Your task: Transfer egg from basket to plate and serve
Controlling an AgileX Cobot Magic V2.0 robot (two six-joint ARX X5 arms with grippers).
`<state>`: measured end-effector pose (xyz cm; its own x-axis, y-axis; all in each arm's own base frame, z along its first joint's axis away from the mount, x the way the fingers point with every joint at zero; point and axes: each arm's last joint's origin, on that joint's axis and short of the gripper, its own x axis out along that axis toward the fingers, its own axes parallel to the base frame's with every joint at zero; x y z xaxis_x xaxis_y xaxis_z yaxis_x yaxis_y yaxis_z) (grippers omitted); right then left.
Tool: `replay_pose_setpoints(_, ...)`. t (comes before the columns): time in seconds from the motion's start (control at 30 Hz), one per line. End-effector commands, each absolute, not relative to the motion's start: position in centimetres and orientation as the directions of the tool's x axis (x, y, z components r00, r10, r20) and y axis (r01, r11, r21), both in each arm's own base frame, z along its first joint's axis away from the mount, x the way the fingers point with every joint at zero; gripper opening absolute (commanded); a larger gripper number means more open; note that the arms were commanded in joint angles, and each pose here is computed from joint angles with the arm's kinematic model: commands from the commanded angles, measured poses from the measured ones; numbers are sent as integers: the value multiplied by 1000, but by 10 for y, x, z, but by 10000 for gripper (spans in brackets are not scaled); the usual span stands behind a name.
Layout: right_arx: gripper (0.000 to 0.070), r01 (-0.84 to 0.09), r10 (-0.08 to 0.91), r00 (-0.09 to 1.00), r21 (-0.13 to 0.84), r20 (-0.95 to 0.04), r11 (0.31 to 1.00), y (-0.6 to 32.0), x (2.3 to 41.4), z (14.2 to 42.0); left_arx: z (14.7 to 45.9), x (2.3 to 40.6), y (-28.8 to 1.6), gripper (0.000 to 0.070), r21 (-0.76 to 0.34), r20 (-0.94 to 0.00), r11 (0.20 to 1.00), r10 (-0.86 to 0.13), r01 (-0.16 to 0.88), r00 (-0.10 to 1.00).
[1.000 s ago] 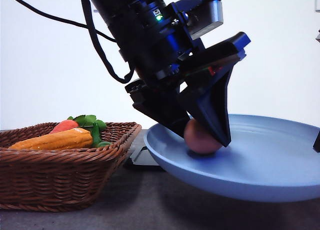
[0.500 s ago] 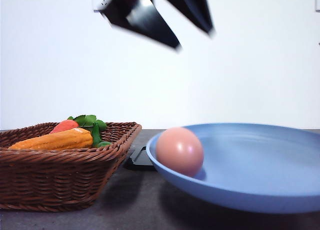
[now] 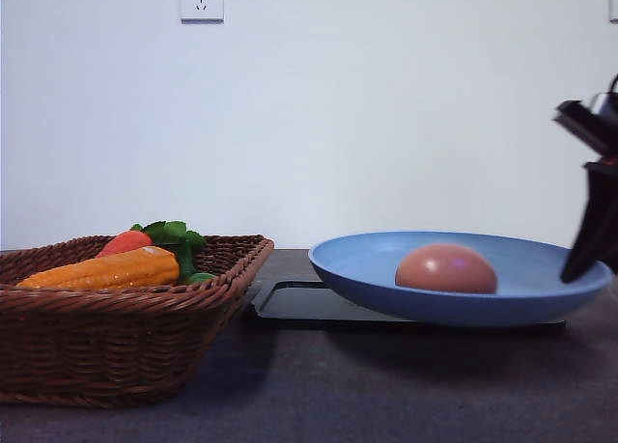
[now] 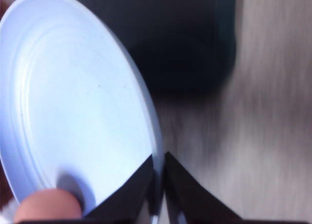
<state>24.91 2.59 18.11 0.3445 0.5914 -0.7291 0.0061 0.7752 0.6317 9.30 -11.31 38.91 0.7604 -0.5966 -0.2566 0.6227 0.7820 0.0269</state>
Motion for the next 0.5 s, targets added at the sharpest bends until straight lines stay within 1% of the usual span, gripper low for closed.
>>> replay_pose_setpoints(0.0, 0, -19, 600, 360, 638, -714, 770, 26, 268, 186, 397, 88, -106, 376, 34, -233, 796, -582, 604, 779)
replay_pose_setpoints(0.2, 0, -18, 601, 360, 638, -714, 770, 28, 317, 187, 398, 74, -84, 376, 40, -228, 828, -537, 559, 812)
replay_pose_setpoints(0.37, 0, 2, 600, 337, 638, -725, 770, 29, 345, 178, 398, 69, -78, 376, 29, -231, 830, -537, 557, 811)
replay_pose_setpoints(0.47, 0, 8, 600, 330, 638, -729, 770, 30, 354, 171, 397, 69, -78, 376, 25, -240, 830, -535, 557, 810)
